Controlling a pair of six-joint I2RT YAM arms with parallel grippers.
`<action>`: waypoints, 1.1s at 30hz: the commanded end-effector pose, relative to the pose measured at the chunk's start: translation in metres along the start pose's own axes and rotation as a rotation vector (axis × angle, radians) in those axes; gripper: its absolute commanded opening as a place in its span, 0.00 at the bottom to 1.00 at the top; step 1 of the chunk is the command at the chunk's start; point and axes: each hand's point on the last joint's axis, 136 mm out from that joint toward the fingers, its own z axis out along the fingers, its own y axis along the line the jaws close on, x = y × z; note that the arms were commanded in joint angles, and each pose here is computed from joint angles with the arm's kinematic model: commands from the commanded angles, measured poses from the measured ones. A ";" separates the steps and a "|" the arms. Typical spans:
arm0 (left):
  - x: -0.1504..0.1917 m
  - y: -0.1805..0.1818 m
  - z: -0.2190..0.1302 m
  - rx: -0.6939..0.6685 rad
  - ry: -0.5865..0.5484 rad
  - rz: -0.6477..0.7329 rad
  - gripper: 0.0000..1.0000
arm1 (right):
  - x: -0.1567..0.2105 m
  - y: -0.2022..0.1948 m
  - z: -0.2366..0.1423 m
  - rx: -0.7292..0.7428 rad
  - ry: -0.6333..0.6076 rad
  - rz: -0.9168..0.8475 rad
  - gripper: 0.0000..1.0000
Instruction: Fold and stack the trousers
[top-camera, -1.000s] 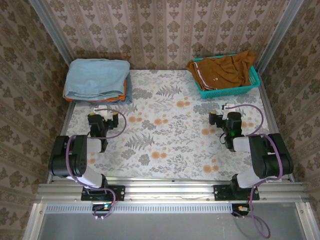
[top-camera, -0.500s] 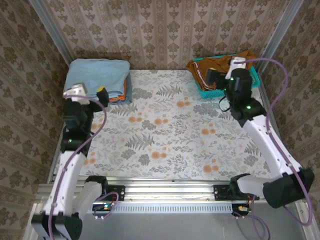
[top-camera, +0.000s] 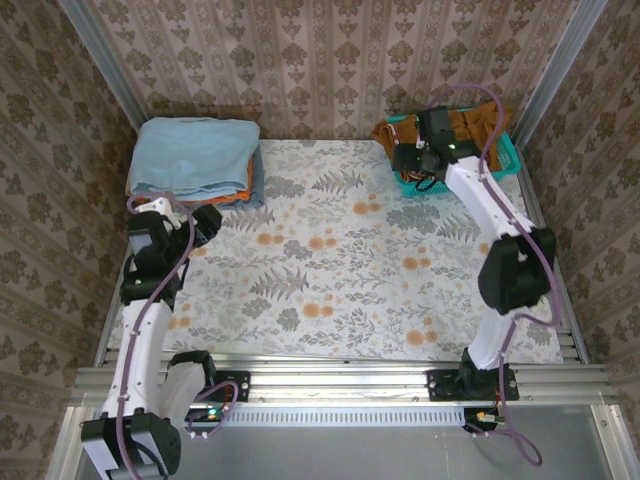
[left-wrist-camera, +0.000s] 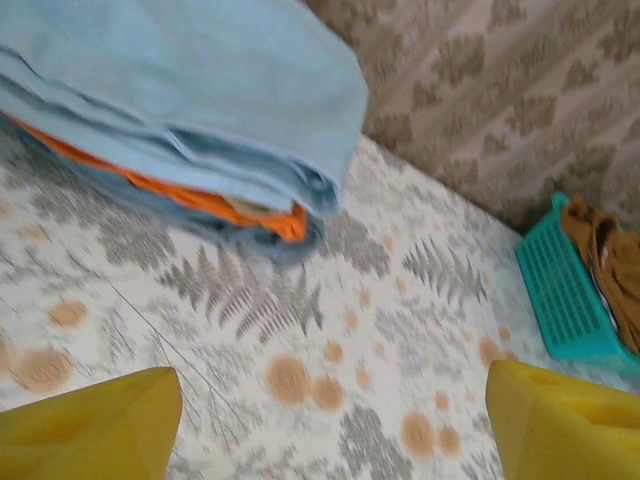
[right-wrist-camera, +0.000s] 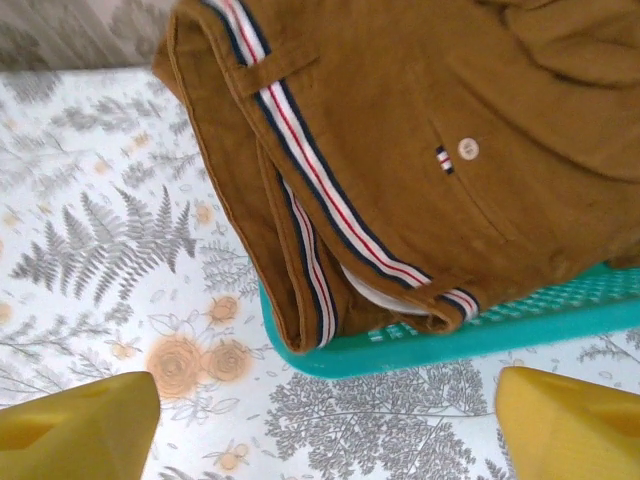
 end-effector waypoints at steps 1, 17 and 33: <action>0.014 -0.025 -0.002 0.081 0.094 0.037 0.79 | -0.004 0.010 0.011 -0.025 0.058 -0.063 0.93; 0.062 -0.038 0.030 0.112 0.279 0.085 0.77 | -0.033 0.043 0.118 -0.018 0.082 -0.019 0.93; 0.065 -0.052 0.046 0.141 0.306 0.117 0.74 | -0.064 0.030 0.118 -0.106 0.001 0.127 0.13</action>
